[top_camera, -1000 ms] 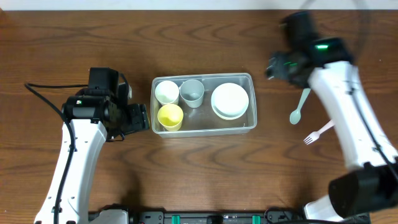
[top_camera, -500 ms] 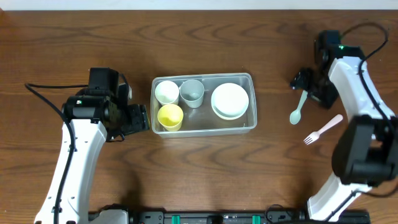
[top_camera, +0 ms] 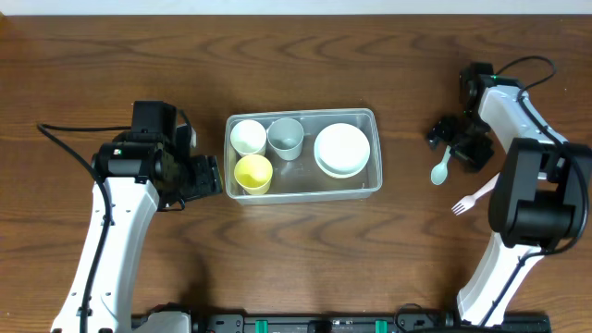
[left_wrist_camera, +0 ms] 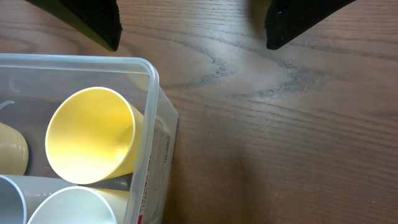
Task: Pack container
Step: 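Lower the right gripper onto the mint-green spoon and grasp it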
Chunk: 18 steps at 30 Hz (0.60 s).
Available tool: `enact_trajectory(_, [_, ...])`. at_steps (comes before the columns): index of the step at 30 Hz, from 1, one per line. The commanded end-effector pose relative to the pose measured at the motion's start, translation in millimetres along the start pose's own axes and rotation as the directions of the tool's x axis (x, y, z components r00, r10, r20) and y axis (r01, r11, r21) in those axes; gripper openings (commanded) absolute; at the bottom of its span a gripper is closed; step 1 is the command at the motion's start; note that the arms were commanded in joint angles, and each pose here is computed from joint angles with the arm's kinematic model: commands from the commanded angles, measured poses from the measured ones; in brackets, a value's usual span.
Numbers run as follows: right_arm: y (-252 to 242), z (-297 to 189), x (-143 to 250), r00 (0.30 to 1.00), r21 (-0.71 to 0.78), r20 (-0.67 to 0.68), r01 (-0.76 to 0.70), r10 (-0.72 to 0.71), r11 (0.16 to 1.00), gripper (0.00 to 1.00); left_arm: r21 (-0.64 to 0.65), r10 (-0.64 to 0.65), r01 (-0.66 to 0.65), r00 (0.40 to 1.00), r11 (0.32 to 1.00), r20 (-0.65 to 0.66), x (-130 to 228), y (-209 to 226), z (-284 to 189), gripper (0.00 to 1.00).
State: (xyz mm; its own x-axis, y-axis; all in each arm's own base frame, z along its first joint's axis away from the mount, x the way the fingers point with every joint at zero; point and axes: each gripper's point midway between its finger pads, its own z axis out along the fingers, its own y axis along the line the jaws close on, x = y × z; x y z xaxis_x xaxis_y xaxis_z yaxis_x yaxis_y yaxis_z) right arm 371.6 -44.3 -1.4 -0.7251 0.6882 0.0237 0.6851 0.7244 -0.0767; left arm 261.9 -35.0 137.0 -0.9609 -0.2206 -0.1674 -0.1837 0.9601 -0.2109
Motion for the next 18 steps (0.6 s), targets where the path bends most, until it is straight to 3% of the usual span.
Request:
enact_trajectory(1, [2,12,3,1.0,0.0,-0.029,0.007,-0.007,1.0,0.89,0.002,0.013,-0.013,1.0,1.0,0.002,2,0,-2,0.75])
enact_trajectory(8, [6,14,4,0.998,-0.022,-0.038,0.04,-0.041,0.999,0.88,0.001,0.012,-0.012,1.0,1.0,-0.002,3,0,-2,0.75])
enact_trajectory(18, [1,27,15,0.996,-0.017,-0.068,0.058,-0.059,0.998,0.59,0.0,0.011,-0.011,1.0,1.0,-0.006,3,0,-2,0.75])
